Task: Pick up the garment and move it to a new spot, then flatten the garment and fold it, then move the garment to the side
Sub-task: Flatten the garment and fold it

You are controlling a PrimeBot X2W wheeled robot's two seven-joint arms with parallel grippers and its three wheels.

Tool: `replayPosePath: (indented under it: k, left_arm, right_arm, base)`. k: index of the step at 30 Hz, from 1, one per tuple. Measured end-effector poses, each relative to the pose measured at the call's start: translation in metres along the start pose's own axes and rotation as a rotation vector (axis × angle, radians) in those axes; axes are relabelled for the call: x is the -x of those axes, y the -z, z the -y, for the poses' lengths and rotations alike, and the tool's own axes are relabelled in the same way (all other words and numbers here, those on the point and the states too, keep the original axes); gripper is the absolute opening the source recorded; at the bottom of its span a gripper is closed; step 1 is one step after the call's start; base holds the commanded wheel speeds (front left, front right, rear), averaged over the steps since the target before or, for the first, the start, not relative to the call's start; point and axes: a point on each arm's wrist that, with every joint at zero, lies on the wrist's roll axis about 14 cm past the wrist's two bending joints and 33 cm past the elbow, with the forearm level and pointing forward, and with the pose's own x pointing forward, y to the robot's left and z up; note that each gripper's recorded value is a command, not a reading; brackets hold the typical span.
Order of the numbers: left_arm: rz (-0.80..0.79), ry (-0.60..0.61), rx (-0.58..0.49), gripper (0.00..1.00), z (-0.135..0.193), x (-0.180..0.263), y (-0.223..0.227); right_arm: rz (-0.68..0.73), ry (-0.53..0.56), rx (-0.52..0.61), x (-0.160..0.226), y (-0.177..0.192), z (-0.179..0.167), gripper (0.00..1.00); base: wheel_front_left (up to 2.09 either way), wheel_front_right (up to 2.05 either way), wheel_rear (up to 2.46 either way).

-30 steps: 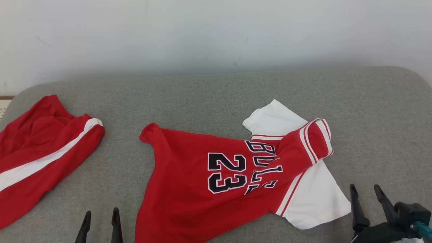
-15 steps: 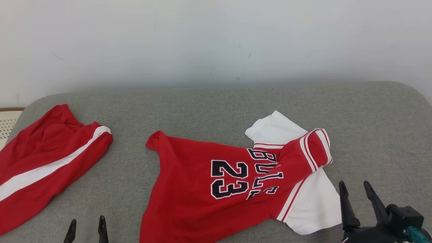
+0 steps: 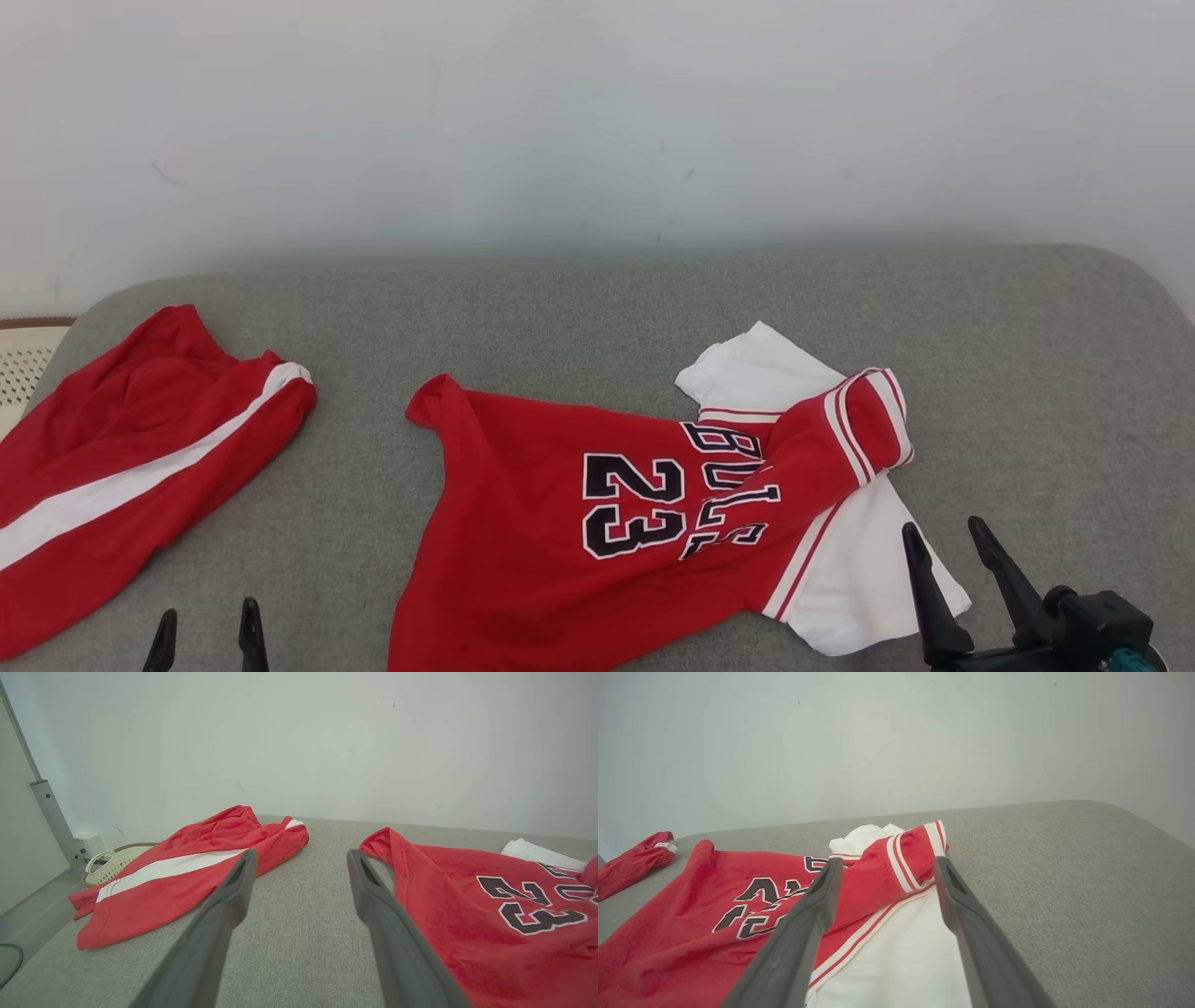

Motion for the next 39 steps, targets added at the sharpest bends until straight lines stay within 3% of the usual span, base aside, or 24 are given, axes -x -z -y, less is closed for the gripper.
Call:
replayPosePath:
  k: [9, 39]
  left_arm:
    - [0.000, 0.023, 0.001, 1.00, 0.004, 0.000, 0.000]
    - [-0.005, 0.011, 0.008, 1.00, 0.003, -0.001, 0.002]
  right_arm:
    - [0.012, -0.061, 0.006, 0.001, -0.006, -0.012, 1.00]
    - [0.033, -0.038, 0.015, -0.001, -0.012, -0.006, 1.00]
  base:
    - [0.00, 0.00, 0.00]
    - [0.00, 0.00, 0.00]
